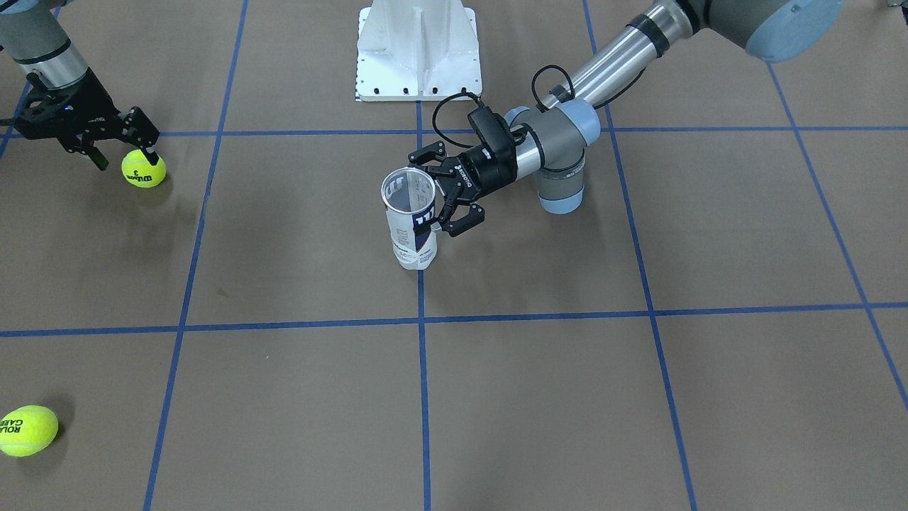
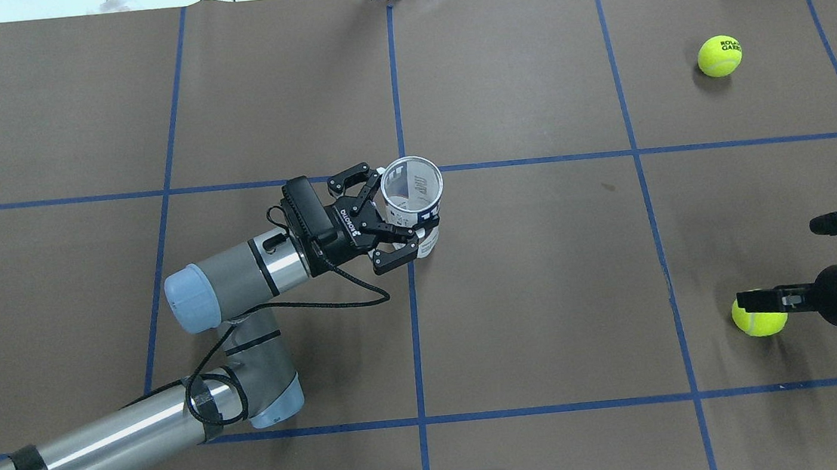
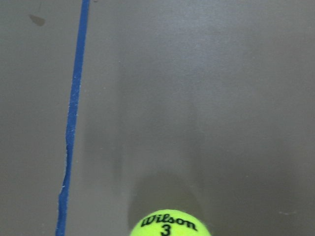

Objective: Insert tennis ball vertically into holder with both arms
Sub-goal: 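Close the right gripper on the Wilson ball and lift it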

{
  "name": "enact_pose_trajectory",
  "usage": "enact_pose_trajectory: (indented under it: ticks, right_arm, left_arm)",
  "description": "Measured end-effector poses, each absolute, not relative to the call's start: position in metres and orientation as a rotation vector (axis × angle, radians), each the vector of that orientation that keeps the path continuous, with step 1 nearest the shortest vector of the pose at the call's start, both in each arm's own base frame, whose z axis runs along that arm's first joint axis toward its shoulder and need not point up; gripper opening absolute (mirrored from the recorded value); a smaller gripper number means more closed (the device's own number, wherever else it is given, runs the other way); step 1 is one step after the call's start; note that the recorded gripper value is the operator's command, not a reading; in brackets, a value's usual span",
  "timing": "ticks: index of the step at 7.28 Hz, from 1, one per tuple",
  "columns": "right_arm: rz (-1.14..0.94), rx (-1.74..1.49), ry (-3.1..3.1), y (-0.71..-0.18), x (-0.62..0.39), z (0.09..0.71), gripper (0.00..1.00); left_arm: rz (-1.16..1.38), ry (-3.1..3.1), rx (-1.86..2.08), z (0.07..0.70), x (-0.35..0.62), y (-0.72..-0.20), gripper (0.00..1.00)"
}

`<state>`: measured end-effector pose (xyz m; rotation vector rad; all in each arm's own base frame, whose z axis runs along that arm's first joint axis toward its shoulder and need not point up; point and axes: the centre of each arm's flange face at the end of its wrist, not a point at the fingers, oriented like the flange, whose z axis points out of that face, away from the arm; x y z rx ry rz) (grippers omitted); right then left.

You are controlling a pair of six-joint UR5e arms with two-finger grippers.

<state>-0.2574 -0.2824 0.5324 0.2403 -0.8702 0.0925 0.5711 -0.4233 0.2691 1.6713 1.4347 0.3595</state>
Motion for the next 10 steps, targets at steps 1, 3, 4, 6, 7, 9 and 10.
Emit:
enact_pose_trajectory:
  ticks: [1, 3, 4, 6, 7, 9, 10]
  right_arm:
    - [0.090, 0.239, -0.869, -0.279, -0.268, 0.533, 1.00]
    - [0.074, 0.236, -0.827, -0.270, -0.281, 0.546, 1.00]
    - [0.068, 0.233, -0.813, -0.268, -0.284, 0.550, 0.95]
    - [0.063, 0.228, -0.796, -0.266, -0.288, 0.552, 0.02]
    - [0.064, 0.231, -0.796, -0.267, -0.289, 0.550, 0.00]
    - [0.071, 0.241, -0.815, -0.270, -0.287, 0.539, 0.00]
    - [0.085, 0.247, -0.834, -0.276, -0.282, 0.528, 0.00]
  left_arm:
    - [0.359, 1.435, 1.672, 0.269, 0.571, -0.423, 0.90]
    - [0.359, 1.435, 1.672, 0.269, 0.571, -0.423, 0.90]
    - [0.359, 1.435, 1.672, 0.269, 0.571, -0.423, 0.90]
    - [0.359, 1.435, 1.671, 0.269, 0.571, -0.423, 0.90]
    - [0.359, 1.435, 1.672, 0.269, 0.571, -0.423, 0.90]
    - [0.359, 1.437, 1.671, 0.269, 0.571, -0.423, 0.90]
    - [0.359, 1.438, 1.670, 0.269, 0.571, -0.423, 0.90]
